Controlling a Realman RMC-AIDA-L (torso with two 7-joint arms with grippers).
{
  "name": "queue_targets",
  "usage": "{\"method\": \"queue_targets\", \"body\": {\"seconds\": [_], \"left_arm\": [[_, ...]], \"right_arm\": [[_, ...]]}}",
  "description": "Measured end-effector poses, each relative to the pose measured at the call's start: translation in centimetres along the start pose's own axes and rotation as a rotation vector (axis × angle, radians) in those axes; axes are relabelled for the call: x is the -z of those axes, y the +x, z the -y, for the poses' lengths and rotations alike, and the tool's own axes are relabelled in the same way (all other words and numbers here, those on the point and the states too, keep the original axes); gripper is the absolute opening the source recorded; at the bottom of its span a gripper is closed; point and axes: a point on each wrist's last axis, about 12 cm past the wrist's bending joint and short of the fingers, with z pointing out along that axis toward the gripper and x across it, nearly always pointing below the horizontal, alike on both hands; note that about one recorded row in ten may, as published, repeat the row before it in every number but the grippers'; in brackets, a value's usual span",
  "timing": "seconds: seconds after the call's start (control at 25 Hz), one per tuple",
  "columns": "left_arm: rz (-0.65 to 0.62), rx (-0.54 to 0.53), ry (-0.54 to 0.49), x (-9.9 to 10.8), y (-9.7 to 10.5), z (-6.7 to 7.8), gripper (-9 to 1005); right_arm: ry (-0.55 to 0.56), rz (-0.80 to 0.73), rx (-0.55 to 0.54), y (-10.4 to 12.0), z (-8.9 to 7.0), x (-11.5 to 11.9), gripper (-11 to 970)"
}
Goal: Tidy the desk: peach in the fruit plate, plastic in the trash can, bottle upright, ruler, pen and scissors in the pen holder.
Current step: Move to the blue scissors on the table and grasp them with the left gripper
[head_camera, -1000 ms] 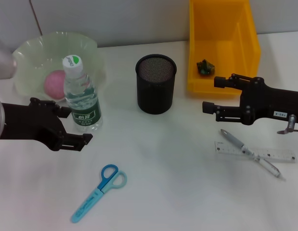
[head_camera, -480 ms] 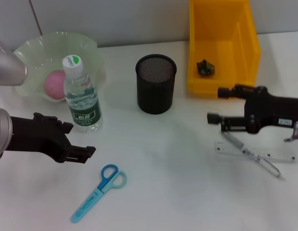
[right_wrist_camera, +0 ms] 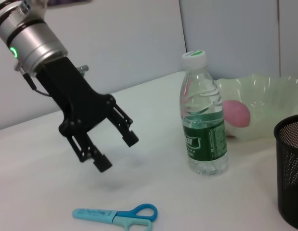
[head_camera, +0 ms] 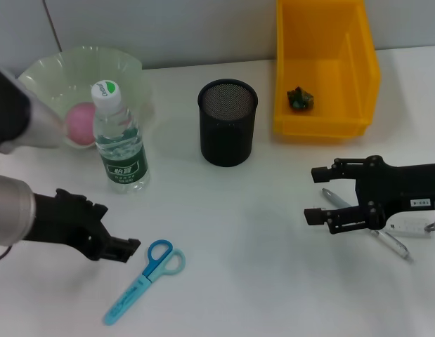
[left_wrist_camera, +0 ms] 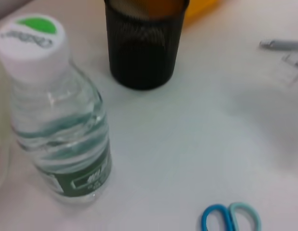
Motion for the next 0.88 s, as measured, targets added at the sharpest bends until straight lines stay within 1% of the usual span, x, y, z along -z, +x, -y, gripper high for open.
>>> {"method": "queue_targets", "body": {"seconds": [0.04, 0.08, 0.12, 0.28, 0.32, 0.36, 0.44, 0.56, 0.6, 0.64, 0.68, 0.72, 0.8, 0.88], "left_arm": [[-0.016, -0.005, -0.008, -0.2, -0.1, 0.3, 813], [-0.016, -0.005, -0.008, -0.2, -0.1, 0.3, 813], [-0.038, -0.002, -0.022, -0.4, -0.3, 1.1, 813], [-0.048, 0.022, -0.034, -0.5, -0.5, 1.5, 813], [-0.059, 0.045, -0.035, -0.8, -0.7, 2.0, 813], [-0.059, 0.045, -0.035, -0.8, -0.7, 2.0, 813], [-0.065, 0.053, -0.018, -1.2, -1.1, 3.0, 813], [-0.065, 0.053, -0.018, -1.2, -1.1, 3.0, 813], [-0.075, 0.06, -0.015, -1.7, -1.5, 3.8, 813], [-0.083, 0.069, -0.035, -1.9, -1.7, 4.1, 813], [-0.083, 0.069, -0.035, -1.9, -1.7, 4.1, 812], [-0.089, 0.076, -0.055, -2.1, -1.8, 4.4, 812], [-0.088, 0.07, -0.059, -2.4, -2.0, 5.0, 812], [-0.088, 0.07, -0.059, -2.4, -2.0, 5.0, 812]], "right_arm": [[0.001, -0.001, 0.001, 0.0, 0.0, 0.0, 840], [0.001, -0.002, 0.002, 0.0, 0.0, 0.1, 840], [0.001, -0.005, 0.002, 0.0, 0.0, 0.1, 840], [0.001, -0.012, 0.004, 0.0, 0.1, 0.1, 840], [0.003, -0.012, 0.005, 0.0, 0.1, 0.1, 840], [0.007, -0.013, 0.005, 0.0, 0.2, 0.1, 840], [0.007, -0.013, 0.006, 0.0, 0.2, 0.1, 840], [0.014, -0.008, 0.017, 0.0, 0.2, 0.2, 840], [0.014, -0.008, 0.017, 0.0, 0.2, 0.2, 840], [0.016, -0.007, 0.019, 0.0, 0.2, 0.2, 840], [0.017, -0.006, 0.02, 0.1, 0.2, 0.2, 840], [0.019, -0.005, 0.019, 0.1, 0.2, 0.3, 840], [0.025, -0.001, 0.015, 0.2, 0.2, 0.4, 840], [0.033, 0.004, 0.011, 0.3, 0.2, 0.6, 840]]}}
